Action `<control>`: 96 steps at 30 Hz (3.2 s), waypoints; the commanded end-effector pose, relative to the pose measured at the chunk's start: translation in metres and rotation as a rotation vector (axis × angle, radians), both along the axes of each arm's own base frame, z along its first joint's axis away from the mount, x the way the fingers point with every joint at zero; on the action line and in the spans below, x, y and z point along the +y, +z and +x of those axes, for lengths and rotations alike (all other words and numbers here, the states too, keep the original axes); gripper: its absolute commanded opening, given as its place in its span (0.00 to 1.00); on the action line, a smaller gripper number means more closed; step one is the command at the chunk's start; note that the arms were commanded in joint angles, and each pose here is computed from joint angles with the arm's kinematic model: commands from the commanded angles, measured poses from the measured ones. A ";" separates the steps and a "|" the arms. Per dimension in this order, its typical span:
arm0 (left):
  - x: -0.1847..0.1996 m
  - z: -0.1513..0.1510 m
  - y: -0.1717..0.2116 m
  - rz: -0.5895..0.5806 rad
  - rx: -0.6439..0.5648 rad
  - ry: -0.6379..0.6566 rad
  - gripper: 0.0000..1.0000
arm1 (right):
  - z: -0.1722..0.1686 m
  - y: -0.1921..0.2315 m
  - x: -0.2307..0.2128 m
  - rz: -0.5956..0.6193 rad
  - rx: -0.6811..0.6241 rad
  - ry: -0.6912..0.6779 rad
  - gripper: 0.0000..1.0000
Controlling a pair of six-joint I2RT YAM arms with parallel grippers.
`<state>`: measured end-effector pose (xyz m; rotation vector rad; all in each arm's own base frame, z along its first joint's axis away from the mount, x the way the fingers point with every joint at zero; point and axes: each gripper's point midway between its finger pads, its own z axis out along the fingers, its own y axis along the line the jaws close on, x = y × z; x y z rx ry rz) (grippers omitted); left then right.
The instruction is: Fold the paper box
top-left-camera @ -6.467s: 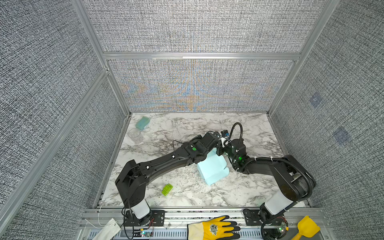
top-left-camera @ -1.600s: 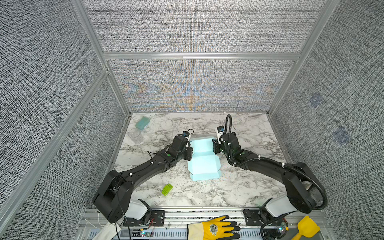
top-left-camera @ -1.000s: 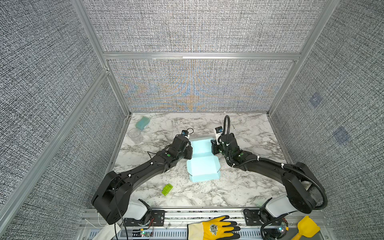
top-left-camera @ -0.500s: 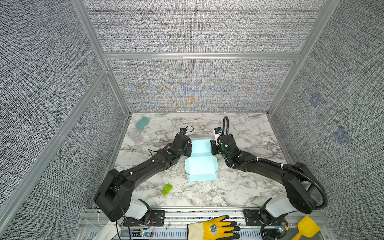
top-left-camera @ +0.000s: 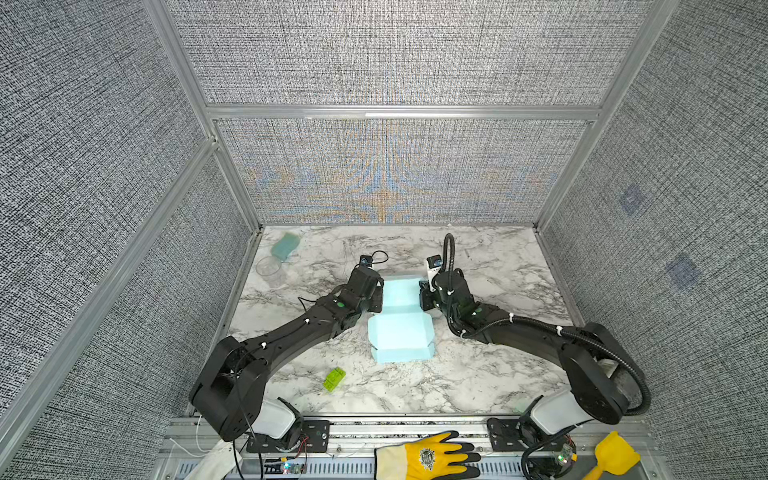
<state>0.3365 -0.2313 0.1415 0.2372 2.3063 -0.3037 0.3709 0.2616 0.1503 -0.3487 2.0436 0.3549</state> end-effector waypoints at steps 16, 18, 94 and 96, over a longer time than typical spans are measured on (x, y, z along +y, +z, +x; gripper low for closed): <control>0.009 0.008 -0.002 0.001 -0.092 0.047 0.00 | 0.001 -0.019 0.005 0.078 0.072 0.054 0.31; 0.010 0.008 -0.005 0.010 -0.088 0.052 0.00 | 0.000 -0.022 0.005 0.085 0.080 0.064 0.34; 0.007 -0.006 -0.035 0.087 -0.012 0.070 0.00 | -0.008 -0.027 -0.008 0.027 0.097 -0.049 0.58; 0.006 -0.006 -0.035 0.087 -0.012 0.068 0.00 | -0.007 -0.029 -0.012 0.014 0.105 -0.071 0.57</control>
